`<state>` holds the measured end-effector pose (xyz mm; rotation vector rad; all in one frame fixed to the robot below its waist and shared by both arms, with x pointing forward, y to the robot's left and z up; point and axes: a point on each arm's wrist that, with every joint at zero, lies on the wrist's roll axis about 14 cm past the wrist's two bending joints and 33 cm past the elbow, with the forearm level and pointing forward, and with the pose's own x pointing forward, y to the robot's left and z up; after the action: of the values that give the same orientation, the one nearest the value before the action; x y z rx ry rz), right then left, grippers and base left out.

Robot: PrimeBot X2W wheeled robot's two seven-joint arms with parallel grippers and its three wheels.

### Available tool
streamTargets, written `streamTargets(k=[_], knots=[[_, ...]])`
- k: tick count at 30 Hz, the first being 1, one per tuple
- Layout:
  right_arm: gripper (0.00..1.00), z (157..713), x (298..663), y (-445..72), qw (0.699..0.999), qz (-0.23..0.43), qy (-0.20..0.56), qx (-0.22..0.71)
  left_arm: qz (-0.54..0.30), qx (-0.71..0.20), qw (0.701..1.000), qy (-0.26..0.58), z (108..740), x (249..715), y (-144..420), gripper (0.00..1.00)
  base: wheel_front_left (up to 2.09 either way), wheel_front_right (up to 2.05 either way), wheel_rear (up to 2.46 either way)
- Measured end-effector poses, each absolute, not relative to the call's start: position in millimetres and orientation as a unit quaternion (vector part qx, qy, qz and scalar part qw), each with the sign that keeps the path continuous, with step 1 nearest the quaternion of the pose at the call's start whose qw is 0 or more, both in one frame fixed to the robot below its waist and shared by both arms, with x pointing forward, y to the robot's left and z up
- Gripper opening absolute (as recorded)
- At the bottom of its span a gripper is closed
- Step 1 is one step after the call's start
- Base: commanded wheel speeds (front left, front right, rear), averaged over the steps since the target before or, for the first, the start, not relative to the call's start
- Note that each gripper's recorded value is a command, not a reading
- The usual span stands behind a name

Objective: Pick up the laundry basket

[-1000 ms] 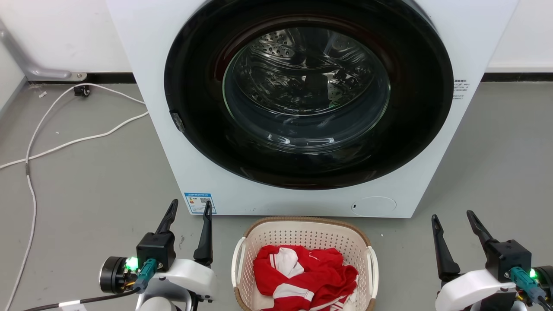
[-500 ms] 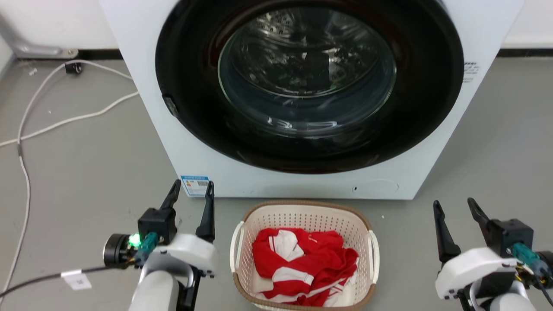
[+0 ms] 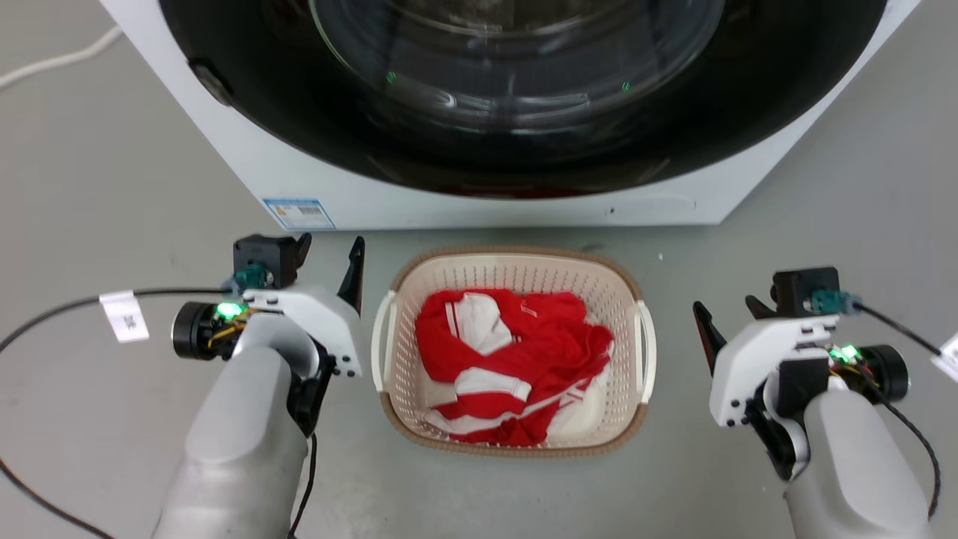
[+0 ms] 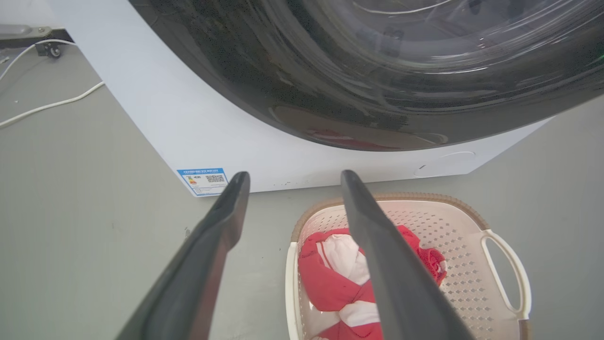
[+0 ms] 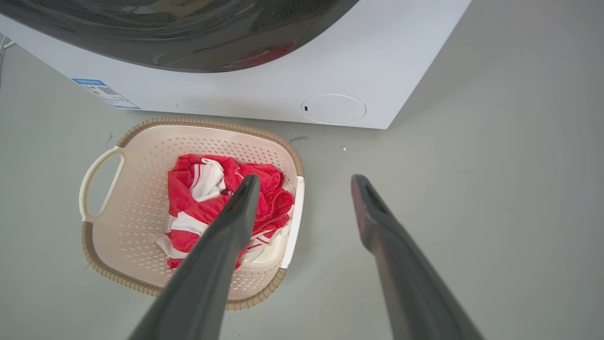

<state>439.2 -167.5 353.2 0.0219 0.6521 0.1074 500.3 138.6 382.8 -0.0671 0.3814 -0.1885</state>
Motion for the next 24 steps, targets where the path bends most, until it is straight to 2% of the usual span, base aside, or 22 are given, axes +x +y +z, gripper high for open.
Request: streamTargets(k=[9, 24], knots=[[1.0, 278.8, 441.2, -160.3, 0.891, 0.063, 0.448, 0.024, -0.108, -0.042, 0.934, 0.339, 301.5, 515.1, 130.1, 1.0, 0.0, 0.0, 0.0], [1.0, 197.6, 442.3, -156.2, 0.817, 0.076, 0.57, 0.036, -0.117, -0.041, 0.845, 0.52, 193.6, 513.3, 139.1, 1.0, 0.0, 0.0, 0.0]])
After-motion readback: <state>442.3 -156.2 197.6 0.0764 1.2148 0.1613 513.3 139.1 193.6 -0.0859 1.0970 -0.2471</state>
